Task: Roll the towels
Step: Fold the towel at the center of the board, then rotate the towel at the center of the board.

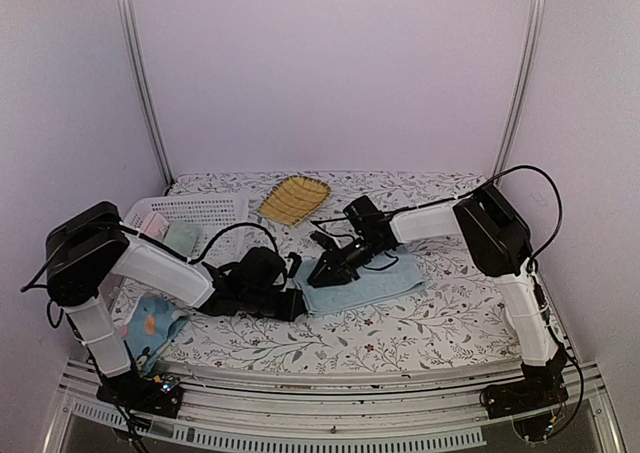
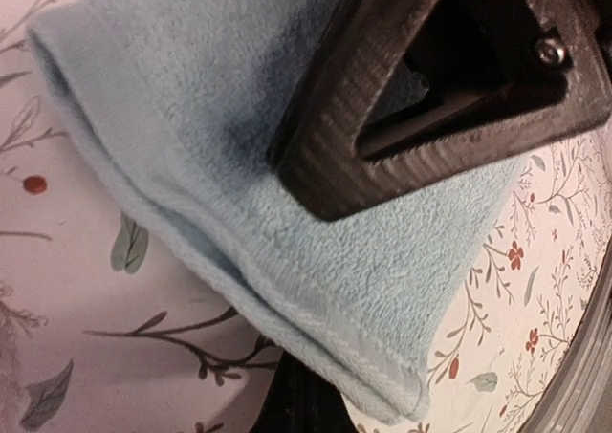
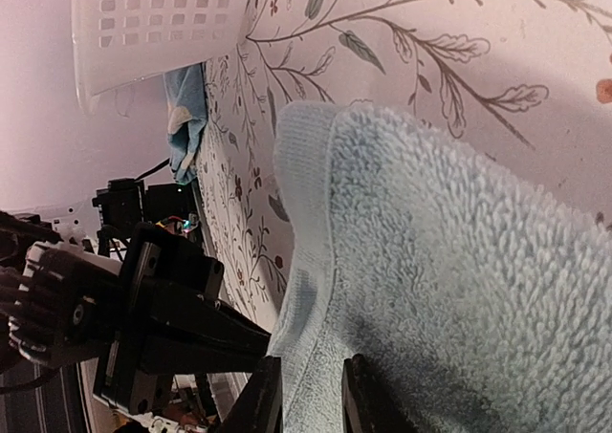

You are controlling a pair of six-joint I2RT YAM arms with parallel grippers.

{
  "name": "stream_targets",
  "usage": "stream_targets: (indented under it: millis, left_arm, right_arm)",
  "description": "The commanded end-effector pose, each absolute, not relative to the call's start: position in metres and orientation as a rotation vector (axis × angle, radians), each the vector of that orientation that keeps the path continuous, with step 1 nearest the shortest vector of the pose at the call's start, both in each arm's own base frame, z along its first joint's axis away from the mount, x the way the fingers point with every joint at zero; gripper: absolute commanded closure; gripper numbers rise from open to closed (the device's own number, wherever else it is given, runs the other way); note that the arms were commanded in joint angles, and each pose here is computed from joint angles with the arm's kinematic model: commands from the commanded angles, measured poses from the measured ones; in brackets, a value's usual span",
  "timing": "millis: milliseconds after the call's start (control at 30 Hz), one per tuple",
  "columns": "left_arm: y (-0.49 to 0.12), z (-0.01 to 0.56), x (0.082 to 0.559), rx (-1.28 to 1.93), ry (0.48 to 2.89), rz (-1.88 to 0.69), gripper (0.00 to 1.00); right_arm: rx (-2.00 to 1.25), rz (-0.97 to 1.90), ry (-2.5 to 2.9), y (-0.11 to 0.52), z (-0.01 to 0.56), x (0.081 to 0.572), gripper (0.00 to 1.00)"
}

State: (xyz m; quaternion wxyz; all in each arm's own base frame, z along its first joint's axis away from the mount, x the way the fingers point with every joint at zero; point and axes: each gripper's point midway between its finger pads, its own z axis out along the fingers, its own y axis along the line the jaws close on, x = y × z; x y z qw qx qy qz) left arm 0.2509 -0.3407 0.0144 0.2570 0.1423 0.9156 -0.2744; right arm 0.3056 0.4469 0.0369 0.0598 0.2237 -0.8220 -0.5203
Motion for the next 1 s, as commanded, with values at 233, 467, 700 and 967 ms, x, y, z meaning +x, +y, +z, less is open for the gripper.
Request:
stream_targets:
  millis: [233, 467, 700, 967]
  left_arm:
    - [-0.31, 0.062, 0.237, 0.406, 2.446, -0.643, 1.0]
    - [-0.357, 0.091, 0.277, 0.495, 2.346, -0.618, 1.0]
    - [-0.391, 0.056, 0.295, 0.542, 2.414, -0.63, 1.0]
    - [-0.373, 0.014, 0.286, 0.508, 2.545, -0.592, 1.0]
  right_arm:
    - [0.878, -1.814, -2.624, 0.374, 0.134, 0.37, 0.75]
    - [1.15, -1.571, -2.855, 0.325, 0.127, 0.397, 0.76]
    - [1.188, -1.294, -2.934, 0.303, 0.067, 0.406, 0.82]
    - [0.986, -1.15, -3.002, 0.258, 0.034, 0.409, 0.85]
